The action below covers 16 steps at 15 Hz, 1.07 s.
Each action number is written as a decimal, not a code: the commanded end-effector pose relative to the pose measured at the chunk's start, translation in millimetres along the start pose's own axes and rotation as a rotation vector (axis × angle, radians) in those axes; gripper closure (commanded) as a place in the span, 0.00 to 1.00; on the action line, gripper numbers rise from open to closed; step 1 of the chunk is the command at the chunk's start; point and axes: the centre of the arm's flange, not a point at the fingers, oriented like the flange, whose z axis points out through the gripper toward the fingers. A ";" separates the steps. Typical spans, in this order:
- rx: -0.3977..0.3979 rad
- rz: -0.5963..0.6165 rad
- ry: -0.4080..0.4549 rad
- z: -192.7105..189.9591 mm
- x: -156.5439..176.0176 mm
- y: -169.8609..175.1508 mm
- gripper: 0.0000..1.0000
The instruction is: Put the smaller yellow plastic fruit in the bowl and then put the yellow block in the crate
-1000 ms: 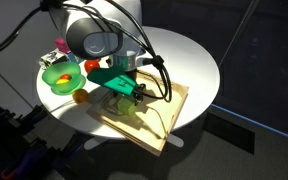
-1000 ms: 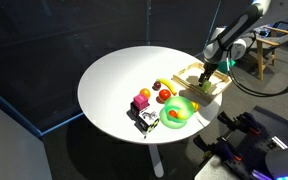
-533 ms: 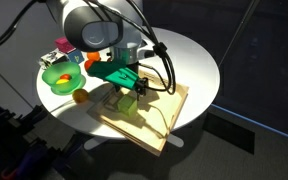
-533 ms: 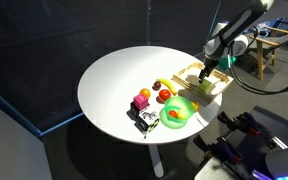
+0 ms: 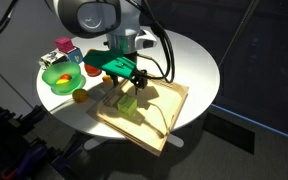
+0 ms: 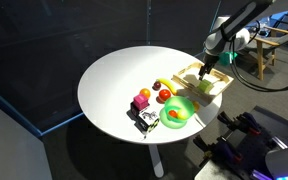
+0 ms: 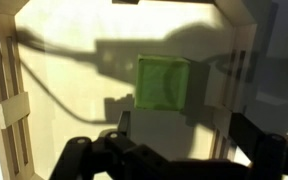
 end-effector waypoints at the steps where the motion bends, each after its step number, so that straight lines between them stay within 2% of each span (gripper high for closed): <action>1: -0.025 0.027 -0.020 -19.2 -1.1 -16.6 0.00; 9: -0.053 0.018 -0.017 -24.0 16.8 -61.3 0.00; 16: -0.037 -0.011 -0.025 -35.3 18.5 -100.9 0.00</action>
